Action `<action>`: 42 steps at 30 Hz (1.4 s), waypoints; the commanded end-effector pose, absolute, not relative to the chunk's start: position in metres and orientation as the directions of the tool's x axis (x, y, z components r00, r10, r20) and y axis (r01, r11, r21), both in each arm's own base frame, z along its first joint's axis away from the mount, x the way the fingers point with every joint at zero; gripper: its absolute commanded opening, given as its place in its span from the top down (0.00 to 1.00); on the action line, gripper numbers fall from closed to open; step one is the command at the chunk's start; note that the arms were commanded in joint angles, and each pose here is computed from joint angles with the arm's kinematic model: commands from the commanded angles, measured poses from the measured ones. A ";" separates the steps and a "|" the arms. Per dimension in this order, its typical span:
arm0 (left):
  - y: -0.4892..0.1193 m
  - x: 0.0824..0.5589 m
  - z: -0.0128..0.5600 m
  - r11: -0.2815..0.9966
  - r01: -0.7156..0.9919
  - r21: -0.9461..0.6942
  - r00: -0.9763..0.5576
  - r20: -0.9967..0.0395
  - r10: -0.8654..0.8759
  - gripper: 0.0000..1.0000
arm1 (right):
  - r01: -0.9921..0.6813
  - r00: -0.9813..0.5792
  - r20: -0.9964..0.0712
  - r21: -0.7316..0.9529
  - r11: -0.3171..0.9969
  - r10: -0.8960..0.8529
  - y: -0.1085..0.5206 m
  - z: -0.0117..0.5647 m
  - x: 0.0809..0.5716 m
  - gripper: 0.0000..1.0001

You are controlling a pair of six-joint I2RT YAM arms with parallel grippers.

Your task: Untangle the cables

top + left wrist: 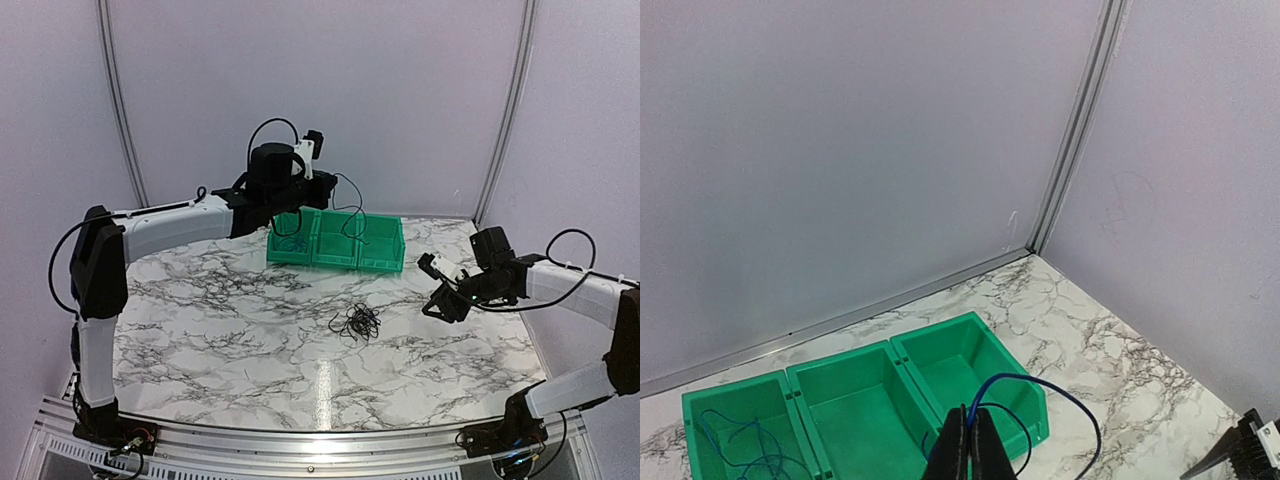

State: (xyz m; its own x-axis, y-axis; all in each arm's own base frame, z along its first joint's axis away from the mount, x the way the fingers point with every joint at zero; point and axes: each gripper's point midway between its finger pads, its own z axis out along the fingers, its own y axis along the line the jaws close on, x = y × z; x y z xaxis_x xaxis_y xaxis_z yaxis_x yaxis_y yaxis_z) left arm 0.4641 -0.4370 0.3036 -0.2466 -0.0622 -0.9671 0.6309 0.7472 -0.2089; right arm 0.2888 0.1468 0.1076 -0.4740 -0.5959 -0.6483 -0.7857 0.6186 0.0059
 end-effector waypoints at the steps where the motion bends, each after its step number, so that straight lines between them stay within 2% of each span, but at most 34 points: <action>1: -0.430 0.493 0.289 0.781 0.590 -0.202 -0.263 -0.963 -0.051 1.00 | -0.746 -0.471 -0.688 -0.024 0.665 -0.553 0.139 0.115 0.312 0.51; 16: -0.422 0.562 0.193 0.840 0.457 -0.294 -0.379 -0.918 -0.115 1.00 | -0.751 -0.484 -0.657 -0.027 0.660 -0.578 0.138 0.102 0.319 0.50; 24: -0.430 0.573 0.152 0.835 0.434 -0.339 -0.436 -0.890 -0.134 1.00 | -0.752 -0.483 -0.655 -0.030 0.659 -0.581 0.137 0.101 0.319 0.50; 25: -0.431 0.572 0.150 0.830 0.439 -0.345 -0.444 -0.886 -0.133 0.97 | -0.753 -0.483 -0.655 -0.029 0.657 -0.582 0.138 0.101 0.319 0.50; 28: -0.434 0.567 0.149 0.817 0.462 -0.345 -0.457 -0.882 -0.114 0.69 | -0.753 -0.485 -0.653 -0.027 0.658 -0.582 0.137 0.101 0.319 0.50; 30: -0.433 0.564 0.154 0.818 0.469 -0.333 -0.451 -0.887 -0.103 0.54 | -0.753 -0.484 -0.654 -0.026 0.657 -0.581 0.138 0.101 0.318 0.50; 33: -0.427 0.557 0.173 0.821 0.485 -0.301 -0.423 -0.902 -0.081 0.46 | -0.754 -0.482 -0.657 -0.027 0.656 -0.580 0.138 0.102 0.319 0.50; 36: -0.419 0.547 0.193 0.845 0.486 -0.222 -0.374 -0.927 -0.028 0.28 | -0.754 -0.481 -0.659 -0.026 0.656 -0.579 0.138 0.103 0.319 0.50; 37: -0.414 0.542 0.200 0.859 0.477 -0.185 -0.353 -0.936 -0.005 0.20 | -0.754 -0.480 -0.660 -0.026 0.656 -0.578 0.138 0.104 0.319 0.50; 38: -0.410 0.536 0.206 0.873 0.465 -0.149 -0.336 -0.942 0.018 0.04 | -0.756 -0.478 -0.661 -0.025 0.654 -0.578 0.139 0.104 0.318 0.50; 42: -0.384 0.501 0.221 0.941 0.338 0.028 -0.286 -0.949 0.131 0.01 | -0.761 -0.467 -0.671 -0.027 0.648 -0.576 0.140 0.109 0.317 0.50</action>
State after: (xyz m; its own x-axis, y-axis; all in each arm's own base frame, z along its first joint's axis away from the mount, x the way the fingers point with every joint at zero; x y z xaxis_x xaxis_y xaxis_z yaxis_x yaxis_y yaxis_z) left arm 0.5318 -0.4045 0.1560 -0.4194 0.0474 -0.9066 0.4330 0.8881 -0.1539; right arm 0.3048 0.1376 0.0878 -0.5123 -0.5848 -0.6289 -0.7565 0.6540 0.0081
